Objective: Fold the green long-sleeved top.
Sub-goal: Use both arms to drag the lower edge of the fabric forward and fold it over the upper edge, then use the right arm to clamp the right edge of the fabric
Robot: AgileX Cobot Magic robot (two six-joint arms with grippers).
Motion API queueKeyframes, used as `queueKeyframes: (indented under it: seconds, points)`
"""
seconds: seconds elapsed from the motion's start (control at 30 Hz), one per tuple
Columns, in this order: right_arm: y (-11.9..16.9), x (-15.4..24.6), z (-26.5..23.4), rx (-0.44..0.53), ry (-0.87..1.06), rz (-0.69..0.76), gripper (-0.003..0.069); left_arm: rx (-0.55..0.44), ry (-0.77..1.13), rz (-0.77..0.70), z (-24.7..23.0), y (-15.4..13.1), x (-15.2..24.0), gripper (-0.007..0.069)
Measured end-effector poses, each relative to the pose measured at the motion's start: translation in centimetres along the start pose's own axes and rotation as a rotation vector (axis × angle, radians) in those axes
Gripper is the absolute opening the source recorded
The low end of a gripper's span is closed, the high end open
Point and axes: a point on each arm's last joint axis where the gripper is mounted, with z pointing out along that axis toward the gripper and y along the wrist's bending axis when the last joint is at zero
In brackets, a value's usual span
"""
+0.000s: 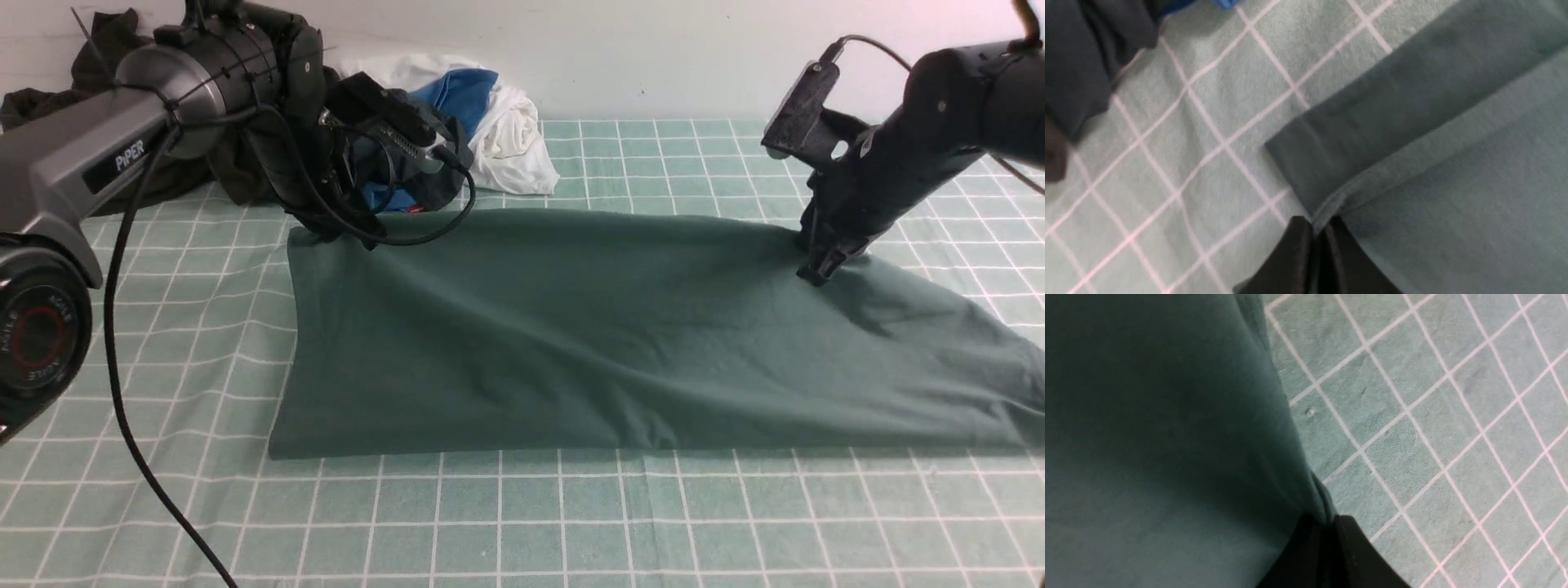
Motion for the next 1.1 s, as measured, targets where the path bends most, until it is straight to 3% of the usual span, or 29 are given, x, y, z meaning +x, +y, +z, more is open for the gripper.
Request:
queueKeyframes:
  seconds: [0.23, 0.37, 0.53, 0.6, 0.77, 0.9, 0.97, 1.07, 1.1]
  points:
    - [0.0, 0.6, 3.7, 0.020, -0.018, 0.092, 0.0020, -0.017, -0.045, 0.007, 3.5, -0.4, -0.2, 0.0007]
    - [-0.4, 1.1, 4.8, 0.051, -0.038, 0.178, 0.0101, -0.026, -0.066, -0.012, 4.4, -0.4, -0.3, 0.0040]
    - [-1.3, 1.2, 4.1, 0.089, -0.056, 0.319, 0.0277, -0.036, -0.083, -0.092, 3.8, -0.1, -0.7, 0.0170]
    - [-1.9, 1.1, 2.4, 0.113, -0.054, 0.387, 0.0343, -0.037, -0.078, -0.167, 2.1, 0.4, -1.1, 0.0265]
    - [-2.7, 1.1, -2.8, 0.132, -0.024, 0.485, 0.0411, -0.003, -0.042, -0.246, -4.1, 1.2, -1.7, 0.0377]
    - [-2.0, 1.6, -5.0, 0.058, 0.052, 0.554, 0.0414, 0.073, 0.022, -0.238, -7.4, -0.3, -1.6, 0.0342]
    - [-1.6, 1.9, -5.0, 0.027, 0.085, 0.570, 0.0414, 0.096, 0.038, -0.217, -7.2, -1.2, -1.6, 0.0294]
    - [-0.3, 3.5, -3.8, -0.036, 0.161, 0.621, 0.0402, 0.172, 0.145, -0.200, -4.7, -3.3, -0.1, 0.0147]
    - [-0.2, 3.6, -3.7, -0.039, 0.166, 0.624, 0.0402, 0.178, 0.153, -0.200, -4.5, -3.4, 0.1, 0.0137]
